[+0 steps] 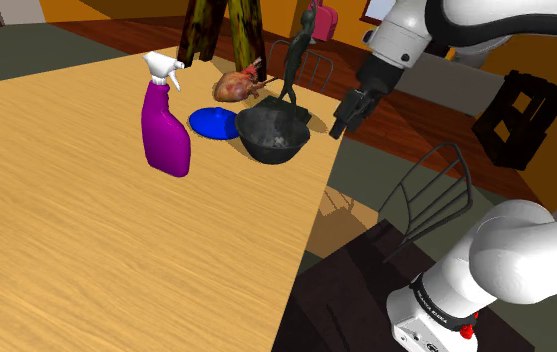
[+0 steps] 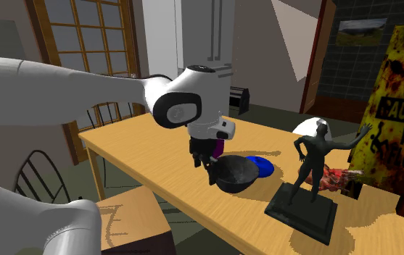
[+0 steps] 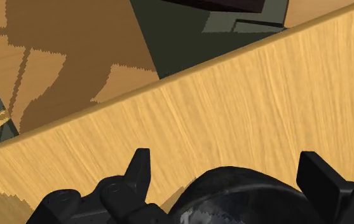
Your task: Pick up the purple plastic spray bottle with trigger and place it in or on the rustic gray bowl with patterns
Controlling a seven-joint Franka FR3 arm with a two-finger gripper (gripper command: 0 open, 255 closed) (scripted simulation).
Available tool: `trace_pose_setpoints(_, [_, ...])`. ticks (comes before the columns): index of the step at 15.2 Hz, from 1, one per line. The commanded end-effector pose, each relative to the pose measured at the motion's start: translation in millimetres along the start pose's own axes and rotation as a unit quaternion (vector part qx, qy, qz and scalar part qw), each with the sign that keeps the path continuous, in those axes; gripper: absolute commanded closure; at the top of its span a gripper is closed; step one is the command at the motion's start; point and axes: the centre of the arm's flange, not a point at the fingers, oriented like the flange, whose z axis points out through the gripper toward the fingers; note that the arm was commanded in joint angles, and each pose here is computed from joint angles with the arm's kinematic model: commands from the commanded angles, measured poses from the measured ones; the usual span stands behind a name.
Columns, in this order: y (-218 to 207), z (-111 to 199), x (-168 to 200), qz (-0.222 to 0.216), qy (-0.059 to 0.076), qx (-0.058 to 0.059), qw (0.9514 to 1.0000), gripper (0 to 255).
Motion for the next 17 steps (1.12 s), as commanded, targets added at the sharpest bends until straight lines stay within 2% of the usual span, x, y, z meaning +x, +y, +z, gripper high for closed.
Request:
trace_pose_setpoints(1, [-19.1,5.2,12.2,-0.015,0.018,0.001,0.9997,0])
trace_pose_setpoints(5, [-54.3,19.2,38.1,-0.045,0.051,0.002,0.9977,0])
trace_pose_setpoints(9, [-91.1,31.6,62.8,-0.075,0.084,0.003,0.9937,0])
trace_pose_setpoints(13, [-129.3,42.2,85.9,-0.104,0.117,0.004,0.9877,0])
trace_pose_setpoints(17, [-168.9,51.3,107.4,-0.134,0.149,0.005,0.9797,0])
